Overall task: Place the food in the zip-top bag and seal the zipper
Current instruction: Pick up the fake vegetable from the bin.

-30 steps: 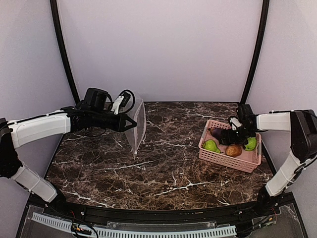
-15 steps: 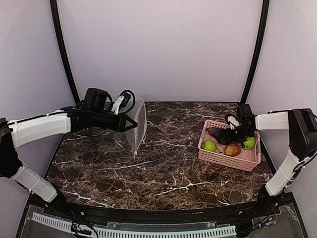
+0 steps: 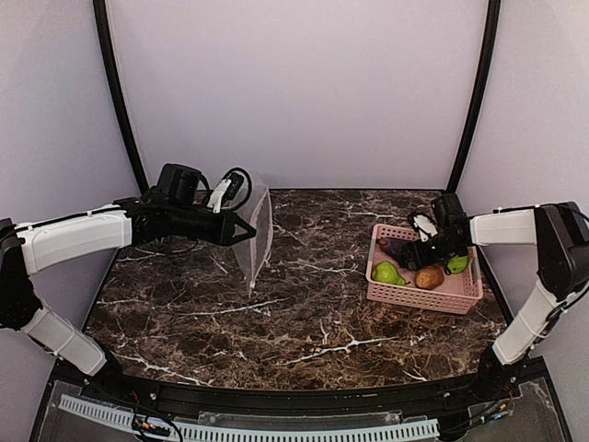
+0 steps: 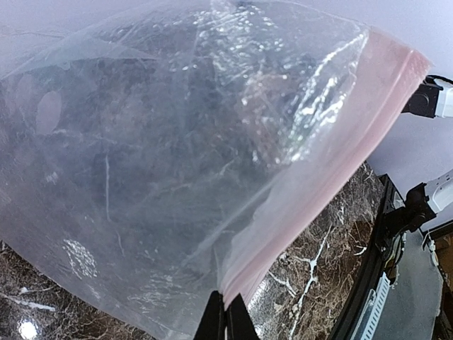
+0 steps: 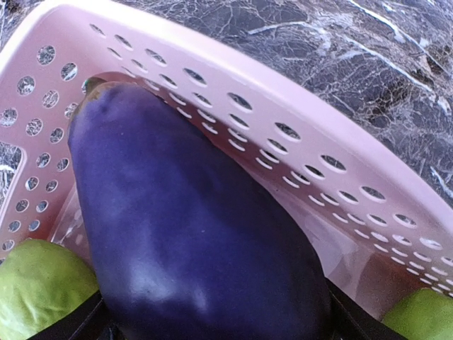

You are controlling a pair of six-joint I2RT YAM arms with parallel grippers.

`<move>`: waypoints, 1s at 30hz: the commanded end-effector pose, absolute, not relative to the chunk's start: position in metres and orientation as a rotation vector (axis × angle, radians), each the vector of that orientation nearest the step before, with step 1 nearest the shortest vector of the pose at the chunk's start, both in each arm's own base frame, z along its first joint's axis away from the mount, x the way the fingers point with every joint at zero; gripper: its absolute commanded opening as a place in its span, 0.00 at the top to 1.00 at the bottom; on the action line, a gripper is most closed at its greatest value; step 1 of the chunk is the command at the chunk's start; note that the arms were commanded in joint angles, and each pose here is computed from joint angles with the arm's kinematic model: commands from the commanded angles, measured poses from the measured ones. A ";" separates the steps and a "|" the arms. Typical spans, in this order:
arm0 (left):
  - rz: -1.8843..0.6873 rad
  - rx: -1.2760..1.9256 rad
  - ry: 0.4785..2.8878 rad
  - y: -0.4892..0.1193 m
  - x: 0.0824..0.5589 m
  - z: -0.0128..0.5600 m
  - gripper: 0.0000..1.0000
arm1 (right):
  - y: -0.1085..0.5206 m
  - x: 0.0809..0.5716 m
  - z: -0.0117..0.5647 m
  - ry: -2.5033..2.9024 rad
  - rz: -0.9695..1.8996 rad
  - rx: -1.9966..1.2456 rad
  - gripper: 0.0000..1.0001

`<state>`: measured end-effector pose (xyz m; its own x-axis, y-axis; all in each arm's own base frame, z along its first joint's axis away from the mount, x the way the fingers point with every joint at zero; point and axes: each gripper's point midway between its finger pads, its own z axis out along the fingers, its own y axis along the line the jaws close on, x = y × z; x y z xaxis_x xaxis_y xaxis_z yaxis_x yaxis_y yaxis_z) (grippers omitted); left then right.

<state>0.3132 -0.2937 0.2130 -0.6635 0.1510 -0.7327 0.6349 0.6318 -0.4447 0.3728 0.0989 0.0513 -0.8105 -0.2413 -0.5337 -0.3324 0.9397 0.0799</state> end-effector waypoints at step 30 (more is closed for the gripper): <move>-1.015 0.607 2.176 -0.309 0.311 0.214 0.99 | 0.240 0.255 0.211 2.441 0.503 -0.388 0.43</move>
<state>0.3127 -0.3009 0.2107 -0.6840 0.1361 -0.7167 0.6268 0.6124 -0.4818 0.2768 0.2058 0.2078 -0.7264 -0.1717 -0.6654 -0.3953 0.8965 0.2001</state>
